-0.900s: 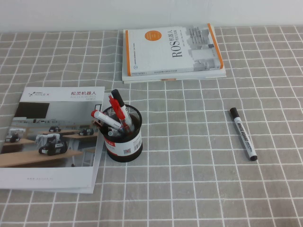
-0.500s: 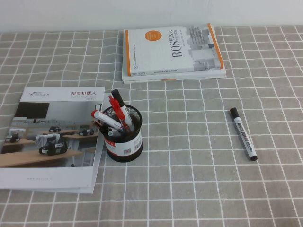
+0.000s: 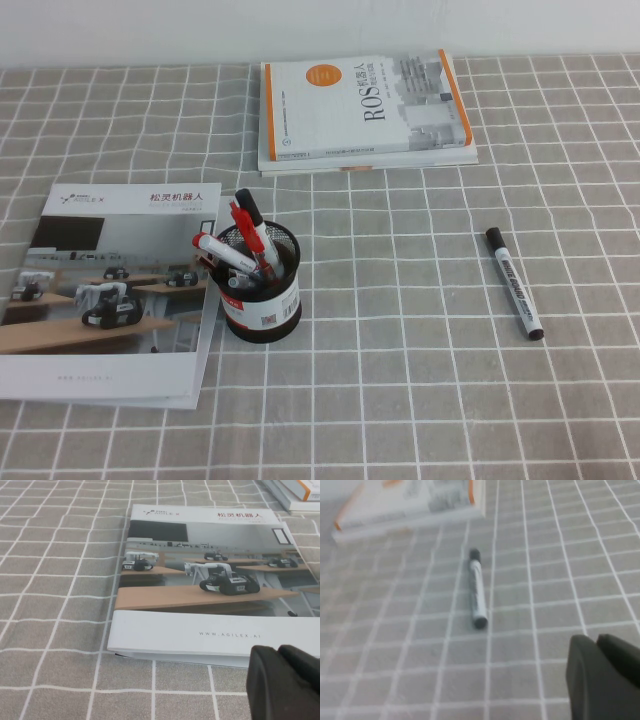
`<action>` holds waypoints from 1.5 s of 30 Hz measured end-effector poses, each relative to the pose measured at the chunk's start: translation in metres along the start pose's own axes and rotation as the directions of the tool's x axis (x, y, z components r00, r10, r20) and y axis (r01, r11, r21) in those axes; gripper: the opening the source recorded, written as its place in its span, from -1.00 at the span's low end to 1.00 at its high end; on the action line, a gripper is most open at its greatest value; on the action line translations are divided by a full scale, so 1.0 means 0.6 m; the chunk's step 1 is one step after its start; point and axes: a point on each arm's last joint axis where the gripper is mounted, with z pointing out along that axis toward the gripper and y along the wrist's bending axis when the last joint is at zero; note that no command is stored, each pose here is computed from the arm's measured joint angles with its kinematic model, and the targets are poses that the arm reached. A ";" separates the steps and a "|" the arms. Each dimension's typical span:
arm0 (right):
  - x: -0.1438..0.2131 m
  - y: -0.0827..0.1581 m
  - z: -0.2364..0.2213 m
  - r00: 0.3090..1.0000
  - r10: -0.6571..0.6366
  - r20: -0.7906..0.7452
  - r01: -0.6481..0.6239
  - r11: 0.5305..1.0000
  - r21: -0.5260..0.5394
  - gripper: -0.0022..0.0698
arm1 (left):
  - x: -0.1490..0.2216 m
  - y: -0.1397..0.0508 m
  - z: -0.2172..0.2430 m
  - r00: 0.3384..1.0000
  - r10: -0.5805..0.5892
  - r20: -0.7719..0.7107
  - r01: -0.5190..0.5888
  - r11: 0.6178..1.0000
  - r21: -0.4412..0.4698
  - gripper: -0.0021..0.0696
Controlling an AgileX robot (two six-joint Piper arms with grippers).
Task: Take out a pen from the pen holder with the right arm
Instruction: 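Take a marker out of the pen holder and lay it on the table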
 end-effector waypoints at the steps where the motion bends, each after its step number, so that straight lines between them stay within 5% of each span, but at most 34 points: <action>1: -0.003 0.002 0.000 0.999 0.032 0.019 -0.032 0.999 -0.011 -0.97 | 0.000 0.000 0.000 1.000 0.000 0.000 0.000 1.000 0.000 -0.95; 9: -0.029 0.009 -0.003 0.906 0.393 0.155 -0.376 0.918 -0.127 -0.97 | 0.000 0.000 0.000 1.000 0.000 0.000 0.000 1.000 0.000 -0.95; 16: -0.032 0.010 -0.004 0.862 0.483 0.151 -0.461 0.873 -0.158 -0.97 | 0.000 0.000 0.000 1.000 0.000 0.000 0.000 1.000 0.000 -0.95; 21: -0.026 0.022 -0.005 0.888 0.458 0.050 -0.444 0.879 -0.173 -0.97 | 0.000 0.000 0.000 1.000 0.000 0.000 0.000 1.000 0.000 -0.95; 30: -0.119 0.068 0.003 0.911 0.283 -0.300 -0.334 0.934 -0.131 -0.97 | 0.000 0.000 0.000 1.000 0.000 0.000 0.000 1.000 0.000 -0.95; 36: -0.175 0.076 0.040 0.861 0.114 -0.496 -0.180 0.980 -0.086 -0.97 | 0.000 0.000 0.000 1.000 0.000 0.000 0.000 1.000 0.000 -0.95; 45: -0.248 0.093 0.130 0.794 -0.017 -0.608 -0.086 0.987 -0.139 -0.97 | 0.000 0.000 0.000 1.000 0.000 0.000 0.000 1.000 0.000 -0.95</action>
